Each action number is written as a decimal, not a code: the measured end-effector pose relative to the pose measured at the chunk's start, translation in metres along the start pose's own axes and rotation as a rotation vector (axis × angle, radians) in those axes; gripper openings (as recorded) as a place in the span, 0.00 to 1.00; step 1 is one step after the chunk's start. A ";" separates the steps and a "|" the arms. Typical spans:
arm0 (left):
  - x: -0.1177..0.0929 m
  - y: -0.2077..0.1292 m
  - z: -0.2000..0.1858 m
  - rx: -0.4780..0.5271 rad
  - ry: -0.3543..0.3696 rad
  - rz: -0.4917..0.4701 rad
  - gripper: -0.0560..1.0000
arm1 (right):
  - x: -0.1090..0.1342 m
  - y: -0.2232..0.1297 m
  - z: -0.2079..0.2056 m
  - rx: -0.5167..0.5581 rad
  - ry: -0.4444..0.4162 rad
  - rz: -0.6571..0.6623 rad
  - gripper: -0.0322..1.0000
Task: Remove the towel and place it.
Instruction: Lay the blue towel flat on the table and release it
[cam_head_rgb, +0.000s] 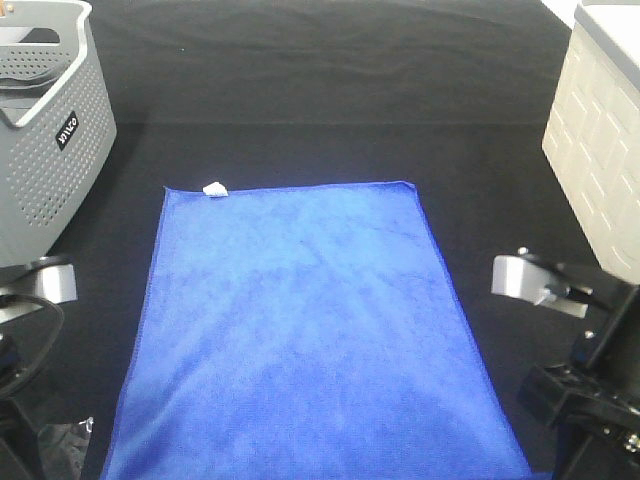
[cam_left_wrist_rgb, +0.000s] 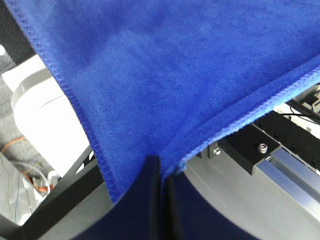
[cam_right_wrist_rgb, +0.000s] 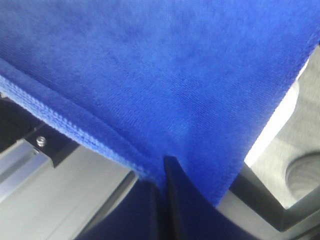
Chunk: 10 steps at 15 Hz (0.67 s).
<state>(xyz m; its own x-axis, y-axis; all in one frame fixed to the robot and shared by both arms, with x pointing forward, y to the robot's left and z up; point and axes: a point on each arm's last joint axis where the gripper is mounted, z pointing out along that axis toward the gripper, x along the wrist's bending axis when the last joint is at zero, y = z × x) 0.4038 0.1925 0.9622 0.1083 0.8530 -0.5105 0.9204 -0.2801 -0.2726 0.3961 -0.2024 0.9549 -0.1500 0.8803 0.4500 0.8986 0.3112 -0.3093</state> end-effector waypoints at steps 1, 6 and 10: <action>0.002 0.002 0.003 0.019 0.001 -0.011 0.05 | -0.003 0.005 0.006 0.034 0.003 0.004 0.06; 0.020 0.021 0.028 0.129 0.032 -0.061 0.05 | -0.020 0.031 0.042 0.184 0.051 0.016 0.06; 0.013 0.028 0.056 0.256 0.102 0.015 0.05 | -0.028 0.037 0.058 0.260 0.070 0.020 0.06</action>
<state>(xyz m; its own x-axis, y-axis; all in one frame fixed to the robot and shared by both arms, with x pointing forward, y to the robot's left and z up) 0.4097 0.1715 0.9023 0.1701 0.8843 -0.4349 0.7949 -0.3840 -0.4698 0.4092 -0.1946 0.8821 -0.0964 0.8631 0.4958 0.7638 0.3835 -0.5192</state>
